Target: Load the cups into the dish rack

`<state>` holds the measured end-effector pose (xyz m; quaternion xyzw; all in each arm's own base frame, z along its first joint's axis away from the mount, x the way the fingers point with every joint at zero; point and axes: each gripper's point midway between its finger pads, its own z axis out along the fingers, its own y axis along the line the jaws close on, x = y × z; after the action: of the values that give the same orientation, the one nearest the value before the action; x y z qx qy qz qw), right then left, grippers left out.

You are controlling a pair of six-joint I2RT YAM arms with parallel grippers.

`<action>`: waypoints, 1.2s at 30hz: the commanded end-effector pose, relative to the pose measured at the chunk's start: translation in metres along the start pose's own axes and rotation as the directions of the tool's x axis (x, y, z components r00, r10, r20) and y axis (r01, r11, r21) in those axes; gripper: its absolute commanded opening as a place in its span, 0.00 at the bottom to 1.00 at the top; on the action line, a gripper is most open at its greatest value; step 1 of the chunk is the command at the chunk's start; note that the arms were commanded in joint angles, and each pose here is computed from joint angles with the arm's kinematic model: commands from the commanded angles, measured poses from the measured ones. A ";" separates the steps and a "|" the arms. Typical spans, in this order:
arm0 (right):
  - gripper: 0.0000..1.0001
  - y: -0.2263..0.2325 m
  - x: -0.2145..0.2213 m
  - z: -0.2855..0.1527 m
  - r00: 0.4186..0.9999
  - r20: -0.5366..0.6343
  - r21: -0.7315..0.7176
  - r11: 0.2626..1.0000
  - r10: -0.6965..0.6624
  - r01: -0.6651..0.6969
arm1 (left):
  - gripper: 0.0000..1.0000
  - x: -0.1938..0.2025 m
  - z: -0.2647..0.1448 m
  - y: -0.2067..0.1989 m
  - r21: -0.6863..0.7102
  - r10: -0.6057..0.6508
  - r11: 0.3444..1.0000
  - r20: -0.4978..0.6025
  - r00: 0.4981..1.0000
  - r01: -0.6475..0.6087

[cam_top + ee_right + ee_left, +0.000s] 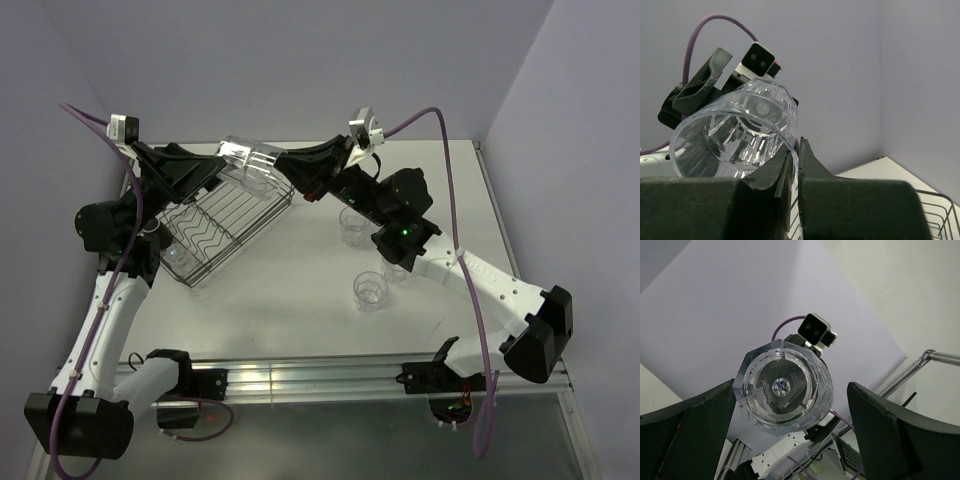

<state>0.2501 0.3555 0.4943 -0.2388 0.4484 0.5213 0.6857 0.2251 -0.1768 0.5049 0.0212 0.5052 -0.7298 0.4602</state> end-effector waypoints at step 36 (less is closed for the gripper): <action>0.46 0.017 -0.023 -0.013 0.997 0.065 -0.026 0.999 0.047 -0.045 | 0.11 0.010 0.000 -0.022 0.090 0.027 0.996 -0.030 0.999 -0.025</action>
<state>0.2380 0.3526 0.4910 -0.2295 0.4487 0.5491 0.6667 0.2187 -0.1841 0.5016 0.0309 0.5055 -0.7449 0.4344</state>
